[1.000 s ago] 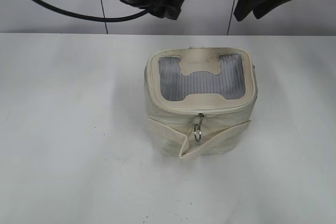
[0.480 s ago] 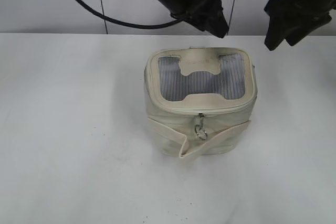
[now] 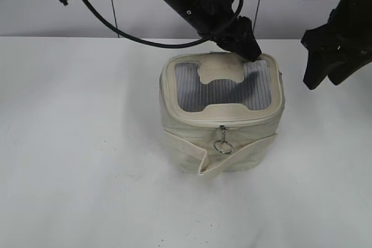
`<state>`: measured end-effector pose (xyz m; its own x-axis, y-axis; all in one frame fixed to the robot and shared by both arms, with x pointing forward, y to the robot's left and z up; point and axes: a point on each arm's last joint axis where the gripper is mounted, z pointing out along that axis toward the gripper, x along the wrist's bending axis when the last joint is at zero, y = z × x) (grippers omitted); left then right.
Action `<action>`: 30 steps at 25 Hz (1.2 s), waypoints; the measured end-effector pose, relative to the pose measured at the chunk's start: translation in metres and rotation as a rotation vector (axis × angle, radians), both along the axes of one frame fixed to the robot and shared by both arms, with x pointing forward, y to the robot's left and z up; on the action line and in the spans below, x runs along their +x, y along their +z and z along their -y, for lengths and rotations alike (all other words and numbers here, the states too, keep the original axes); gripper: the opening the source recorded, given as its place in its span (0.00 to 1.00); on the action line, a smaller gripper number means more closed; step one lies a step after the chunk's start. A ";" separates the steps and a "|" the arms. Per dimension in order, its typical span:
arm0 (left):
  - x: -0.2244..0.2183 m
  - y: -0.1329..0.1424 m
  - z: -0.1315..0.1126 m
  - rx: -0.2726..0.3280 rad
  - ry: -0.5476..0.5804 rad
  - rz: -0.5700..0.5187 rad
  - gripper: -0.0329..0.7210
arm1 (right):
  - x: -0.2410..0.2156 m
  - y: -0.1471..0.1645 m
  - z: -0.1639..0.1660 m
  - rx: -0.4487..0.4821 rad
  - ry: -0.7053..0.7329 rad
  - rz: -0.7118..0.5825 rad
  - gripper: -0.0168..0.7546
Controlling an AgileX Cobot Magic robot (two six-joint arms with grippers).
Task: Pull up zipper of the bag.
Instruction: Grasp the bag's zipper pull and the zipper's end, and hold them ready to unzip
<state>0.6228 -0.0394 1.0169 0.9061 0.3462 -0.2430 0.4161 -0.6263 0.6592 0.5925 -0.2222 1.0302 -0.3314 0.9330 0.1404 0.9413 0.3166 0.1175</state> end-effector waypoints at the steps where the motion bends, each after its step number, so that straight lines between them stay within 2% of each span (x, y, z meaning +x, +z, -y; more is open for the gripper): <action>1: 0.001 -0.004 0.001 0.001 -0.001 -0.008 0.67 | -0.001 -0.002 0.000 0.000 0.000 -0.009 0.58; 15: 0.008 -0.028 0.007 -0.014 0.017 -0.031 0.66 | -0.003 -0.004 -0.002 0.023 0.000 -0.020 0.58; 18: 0.007 -0.029 0.007 -0.012 0.012 -0.038 0.55 | -0.001 -0.004 -0.002 0.024 0.019 0.010 0.58; 23: 0.005 -0.030 0.007 0.011 -0.007 -0.043 0.13 | 0.000 -0.008 0.006 0.024 -0.001 0.038 0.58; 27: 0.004 -0.030 0.006 0.016 -0.017 -0.053 0.10 | -0.014 -0.023 0.024 0.032 -0.044 0.057 0.58; 30: 0.003 -0.030 0.006 0.022 -0.029 -0.065 0.10 | -0.026 -0.032 0.031 0.081 -0.029 0.123 0.58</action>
<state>0.6256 -0.0451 0.9872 0.8983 0.3260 -0.2946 0.4393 -0.6529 0.6171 0.5663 -0.2530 0.9982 -0.3233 0.9298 0.1761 0.9270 0.2739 0.2562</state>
